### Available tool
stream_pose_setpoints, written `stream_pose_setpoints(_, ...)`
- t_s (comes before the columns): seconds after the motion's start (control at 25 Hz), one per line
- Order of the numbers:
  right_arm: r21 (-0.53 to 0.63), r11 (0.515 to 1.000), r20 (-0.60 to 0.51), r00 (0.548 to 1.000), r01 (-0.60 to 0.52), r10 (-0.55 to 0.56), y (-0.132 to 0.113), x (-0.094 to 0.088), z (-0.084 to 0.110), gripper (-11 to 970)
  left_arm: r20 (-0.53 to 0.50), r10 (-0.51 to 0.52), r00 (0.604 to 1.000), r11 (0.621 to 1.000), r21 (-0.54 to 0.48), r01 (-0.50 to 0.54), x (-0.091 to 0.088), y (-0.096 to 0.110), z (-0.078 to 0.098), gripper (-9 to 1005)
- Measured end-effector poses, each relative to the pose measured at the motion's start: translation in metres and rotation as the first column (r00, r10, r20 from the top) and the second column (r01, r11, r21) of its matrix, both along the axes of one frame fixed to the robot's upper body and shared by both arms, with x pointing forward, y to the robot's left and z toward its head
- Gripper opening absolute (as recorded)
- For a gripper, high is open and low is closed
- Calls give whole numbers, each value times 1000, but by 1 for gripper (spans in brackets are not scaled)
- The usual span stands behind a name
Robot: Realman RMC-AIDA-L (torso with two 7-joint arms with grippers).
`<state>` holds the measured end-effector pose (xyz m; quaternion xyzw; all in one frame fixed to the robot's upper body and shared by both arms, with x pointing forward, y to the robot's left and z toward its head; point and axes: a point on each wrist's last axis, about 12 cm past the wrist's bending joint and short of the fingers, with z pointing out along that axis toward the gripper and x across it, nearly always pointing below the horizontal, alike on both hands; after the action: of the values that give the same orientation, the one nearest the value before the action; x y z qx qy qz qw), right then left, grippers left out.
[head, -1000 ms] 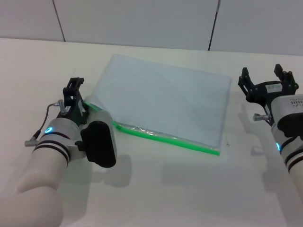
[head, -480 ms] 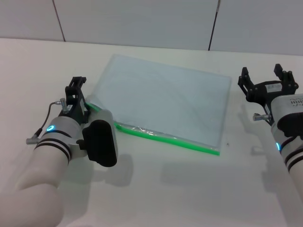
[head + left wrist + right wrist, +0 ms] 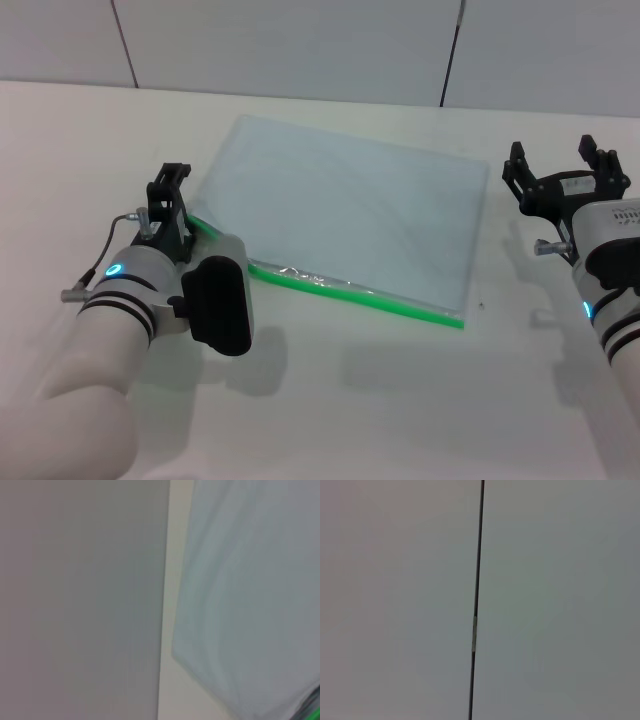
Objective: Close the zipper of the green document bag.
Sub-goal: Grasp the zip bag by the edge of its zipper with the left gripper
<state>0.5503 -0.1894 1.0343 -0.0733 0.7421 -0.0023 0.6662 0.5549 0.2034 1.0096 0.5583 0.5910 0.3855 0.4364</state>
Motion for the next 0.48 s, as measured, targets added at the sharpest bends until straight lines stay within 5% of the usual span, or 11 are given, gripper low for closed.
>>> stream_pose_setpoints(0.48,0,1000,1,1000,-1,1,0,0,0,834,2,-56,998,998,26,56,-1,-7,0,718)
